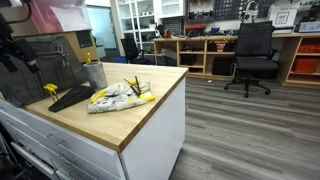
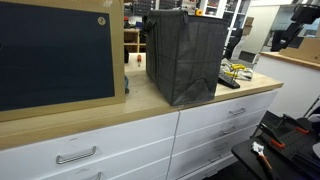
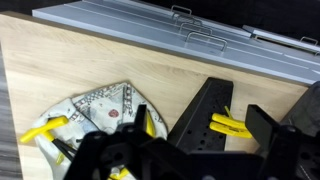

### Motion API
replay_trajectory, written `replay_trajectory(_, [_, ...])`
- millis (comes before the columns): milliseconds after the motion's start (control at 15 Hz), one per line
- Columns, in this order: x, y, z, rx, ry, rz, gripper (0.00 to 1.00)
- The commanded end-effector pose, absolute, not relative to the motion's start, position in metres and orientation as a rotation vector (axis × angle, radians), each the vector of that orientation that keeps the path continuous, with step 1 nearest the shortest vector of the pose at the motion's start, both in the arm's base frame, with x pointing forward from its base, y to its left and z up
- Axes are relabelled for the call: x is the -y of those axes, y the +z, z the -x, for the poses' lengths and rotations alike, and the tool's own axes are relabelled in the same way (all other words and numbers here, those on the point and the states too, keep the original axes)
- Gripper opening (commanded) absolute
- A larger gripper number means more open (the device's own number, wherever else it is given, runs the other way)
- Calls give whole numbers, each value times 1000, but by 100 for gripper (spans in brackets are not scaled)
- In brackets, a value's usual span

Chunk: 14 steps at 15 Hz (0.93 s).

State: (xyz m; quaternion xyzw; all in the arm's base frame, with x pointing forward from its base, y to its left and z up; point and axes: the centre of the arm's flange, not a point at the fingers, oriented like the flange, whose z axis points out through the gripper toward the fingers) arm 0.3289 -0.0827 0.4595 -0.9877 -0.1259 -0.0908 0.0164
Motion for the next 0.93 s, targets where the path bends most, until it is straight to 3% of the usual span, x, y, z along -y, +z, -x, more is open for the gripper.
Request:
replay_trajectory(0, [73, 477, -346, 386, -341, 3058, 100])
replay_trajectory(867, [53, 540, -400, 361, -559, 2989, 100])
